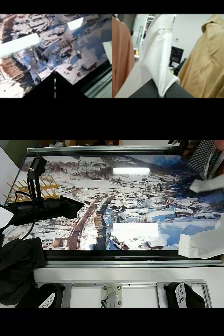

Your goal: Fold the clothes and pants, and hang the long-sleeved shirts on hangers.

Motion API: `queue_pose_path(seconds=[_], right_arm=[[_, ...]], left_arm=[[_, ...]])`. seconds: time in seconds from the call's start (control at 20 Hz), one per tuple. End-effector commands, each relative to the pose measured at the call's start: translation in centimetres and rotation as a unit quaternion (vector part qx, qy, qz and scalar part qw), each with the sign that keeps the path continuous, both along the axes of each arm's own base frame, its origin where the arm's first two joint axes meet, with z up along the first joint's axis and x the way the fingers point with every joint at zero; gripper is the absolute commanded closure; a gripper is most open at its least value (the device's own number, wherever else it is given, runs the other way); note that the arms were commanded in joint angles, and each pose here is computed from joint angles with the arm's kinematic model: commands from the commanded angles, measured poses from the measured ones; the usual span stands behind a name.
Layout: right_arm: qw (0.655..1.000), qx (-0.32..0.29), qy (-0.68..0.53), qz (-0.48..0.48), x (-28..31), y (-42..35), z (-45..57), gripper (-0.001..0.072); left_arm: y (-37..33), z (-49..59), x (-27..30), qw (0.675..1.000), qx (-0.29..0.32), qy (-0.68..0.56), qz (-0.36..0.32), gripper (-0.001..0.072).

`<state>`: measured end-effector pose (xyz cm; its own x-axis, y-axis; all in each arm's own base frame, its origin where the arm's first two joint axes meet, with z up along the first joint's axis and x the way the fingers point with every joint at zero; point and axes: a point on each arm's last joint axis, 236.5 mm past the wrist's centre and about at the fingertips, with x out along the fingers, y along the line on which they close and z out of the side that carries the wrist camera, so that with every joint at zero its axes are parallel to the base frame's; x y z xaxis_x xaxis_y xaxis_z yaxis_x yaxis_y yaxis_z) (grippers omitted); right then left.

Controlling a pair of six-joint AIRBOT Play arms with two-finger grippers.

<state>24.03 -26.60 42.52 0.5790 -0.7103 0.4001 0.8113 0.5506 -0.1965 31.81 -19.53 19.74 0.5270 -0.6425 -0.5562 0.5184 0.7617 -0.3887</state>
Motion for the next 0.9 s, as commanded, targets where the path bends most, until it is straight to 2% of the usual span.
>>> queue_pose_path(seconds=[0.0,0.4,0.85], right_arm=[[0.999,-0.015,-0.022,-0.031,-1.6,-0.4,1.5,0.0704],[0.997,-0.042,-0.053,-0.03,-2.9,0.9,5.4,0.0704],[0.997,-0.039,-0.052,-0.035,-2.5,0.2,5.2,0.0704]], left_arm=[[0.0,0.0,-0.1,1.0,0.001,0.001,-0.001,0.0685],[0.0,-0.2,-0.3,1.0,0.004,0.005,-0.004,0.0685],[0.0,-0.7,-0.9,1.0,0.009,0.018,-0.013,0.0684]])
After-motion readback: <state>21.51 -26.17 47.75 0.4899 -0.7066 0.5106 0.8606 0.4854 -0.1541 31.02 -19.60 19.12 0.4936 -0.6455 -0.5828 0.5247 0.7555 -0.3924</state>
